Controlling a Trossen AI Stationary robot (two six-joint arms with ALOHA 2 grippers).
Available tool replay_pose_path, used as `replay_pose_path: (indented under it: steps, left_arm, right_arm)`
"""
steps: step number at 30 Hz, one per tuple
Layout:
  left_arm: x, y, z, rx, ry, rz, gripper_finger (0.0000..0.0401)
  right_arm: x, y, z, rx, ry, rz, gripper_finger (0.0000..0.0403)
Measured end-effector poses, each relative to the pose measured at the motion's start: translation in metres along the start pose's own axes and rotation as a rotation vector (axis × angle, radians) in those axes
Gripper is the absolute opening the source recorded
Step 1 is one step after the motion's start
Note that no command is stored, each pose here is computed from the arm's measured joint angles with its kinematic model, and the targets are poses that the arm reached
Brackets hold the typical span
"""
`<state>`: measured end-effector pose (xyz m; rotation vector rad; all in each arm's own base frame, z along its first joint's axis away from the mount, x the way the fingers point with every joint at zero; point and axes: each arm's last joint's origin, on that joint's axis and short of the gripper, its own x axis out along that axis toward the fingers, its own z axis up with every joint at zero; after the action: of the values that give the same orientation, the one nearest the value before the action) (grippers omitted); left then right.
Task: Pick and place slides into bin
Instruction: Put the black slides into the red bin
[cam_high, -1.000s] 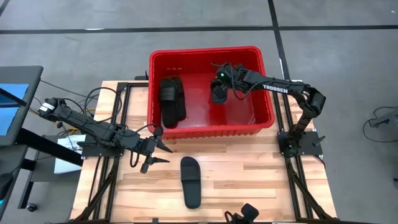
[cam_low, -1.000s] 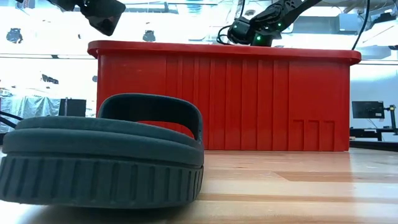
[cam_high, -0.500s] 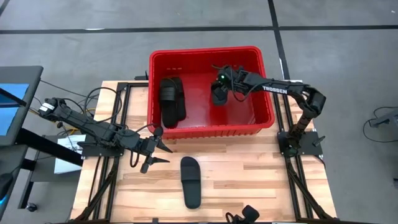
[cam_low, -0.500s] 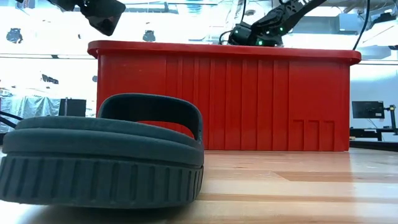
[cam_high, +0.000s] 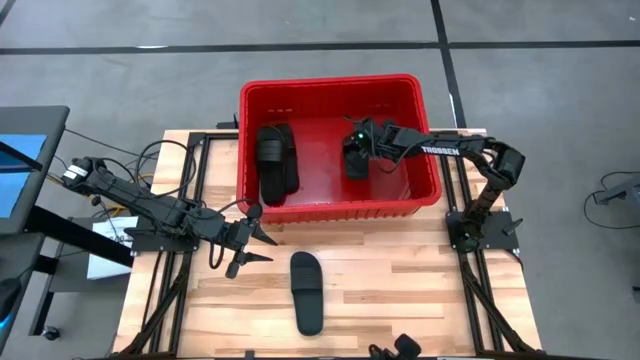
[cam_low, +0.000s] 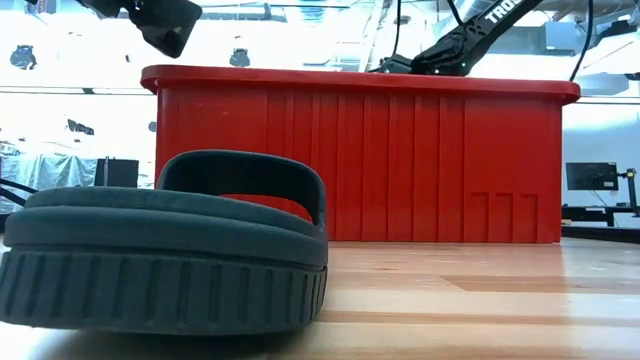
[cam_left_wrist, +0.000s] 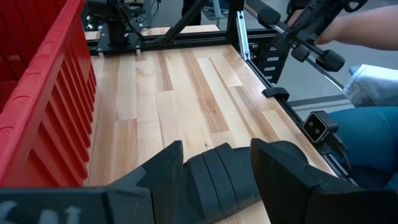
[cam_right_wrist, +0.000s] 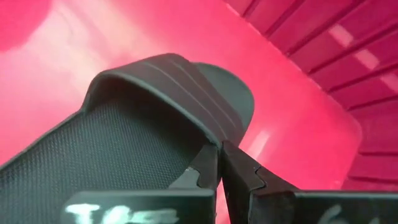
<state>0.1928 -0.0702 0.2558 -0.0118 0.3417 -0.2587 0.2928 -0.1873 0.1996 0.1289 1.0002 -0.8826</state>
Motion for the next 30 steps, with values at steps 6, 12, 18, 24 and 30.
replay_pose_path:
  steps: [6, 12, 18, 24, 30]
  left_arm:
    - [0.0, 0.0, 0.0003, 0.004, -0.003, 0.0, 0.0178]
    - [0.0, 0.0, 0.0003, 0.005, -0.003, 0.0, 0.0178]
    - [0.0, 0.0, 0.0003, -0.002, -0.003, 0.0, 0.0178]
    - [0.0, 0.0, 0.0003, -0.003, -0.003, 0.0, 0.0178]
    - [0.0, 0.0, 0.0003, -0.004, -0.003, 0.0, 0.0178]
  right_arm:
    - [0.0009, 0.0029, -0.0031, 0.006, 0.013, 0.03, 0.0]
    - [-0.0004, 0.0079, -0.0041, 0.008, 0.016, 0.04, 0.0]
    - [-0.0004, 0.0076, -0.0063, 0.009, 0.038, 0.037, 0.0017]
    - [0.0005, 0.0075, -0.0067, 0.01, 0.041, 0.035, 0.0066]
    - [0.0004, 0.0076, -0.0067, 0.009, 0.04, 0.036, 0.0121]
